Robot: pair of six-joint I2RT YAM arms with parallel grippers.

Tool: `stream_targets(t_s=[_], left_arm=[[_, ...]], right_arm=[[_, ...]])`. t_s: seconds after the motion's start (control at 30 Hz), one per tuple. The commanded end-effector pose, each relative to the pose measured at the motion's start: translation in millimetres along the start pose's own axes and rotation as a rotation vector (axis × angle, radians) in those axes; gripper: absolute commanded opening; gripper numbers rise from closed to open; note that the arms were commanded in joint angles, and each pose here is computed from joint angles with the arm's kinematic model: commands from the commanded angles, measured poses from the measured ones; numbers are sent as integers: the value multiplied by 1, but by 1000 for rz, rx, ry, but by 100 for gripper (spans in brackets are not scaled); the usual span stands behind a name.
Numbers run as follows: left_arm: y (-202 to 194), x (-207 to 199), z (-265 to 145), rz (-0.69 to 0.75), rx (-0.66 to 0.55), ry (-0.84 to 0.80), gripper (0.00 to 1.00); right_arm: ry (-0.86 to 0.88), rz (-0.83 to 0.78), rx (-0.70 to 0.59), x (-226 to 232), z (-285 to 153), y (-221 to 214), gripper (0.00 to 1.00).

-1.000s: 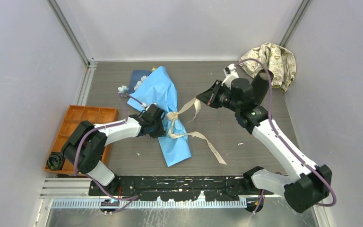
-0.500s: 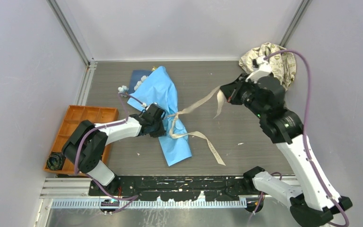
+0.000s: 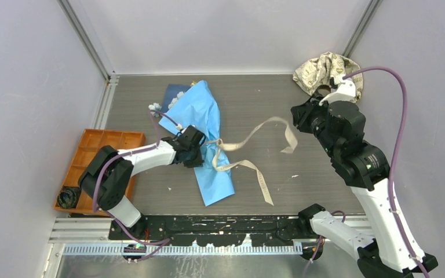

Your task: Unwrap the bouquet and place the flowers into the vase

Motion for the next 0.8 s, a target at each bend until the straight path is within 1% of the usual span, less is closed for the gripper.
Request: stream_targets(t_s=[0.0,0.07,0.13,0.23,0.33,0.47,0.63,0.7,0.77], left_arm=[[17,6,-36,98,-50,69,14],[30,-5,-49,135,-84,31,17],[42,-14,-59,183,-100,16,18],[58,-27,-68,284,-116,1,21],[73,-46,-70,398,-124,-41,24],[83,-63,-56,524,-118,-75,24],[80,-67,-38,659,-92,-109,26],[80,-67,-35,697,-92,-116,28],[84,-67,-34,722,-119,-112,32]], right_arm=[[-98,-8,-21,-13,5,6,30],[-99,-5,-4,-13,10,0,45],[-80,7,9,-10,15,-6,57],[-32,29,35,-3,21,-19,65],[2,49,74,2,30,-34,67],[39,65,130,8,40,-52,67],[52,72,150,8,43,-62,67],[54,71,153,7,43,-65,67],[62,71,161,8,44,-68,66]])
Point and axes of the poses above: each gripper's point midway between its finger pads, its own z axis out along the fingers, its own x axis along the line the jaws close on, y = z × x, the point moved 1 cm from there along -z, back along the fingers, and after that the axes turned 1 degree about z, right-handed, at the moved point
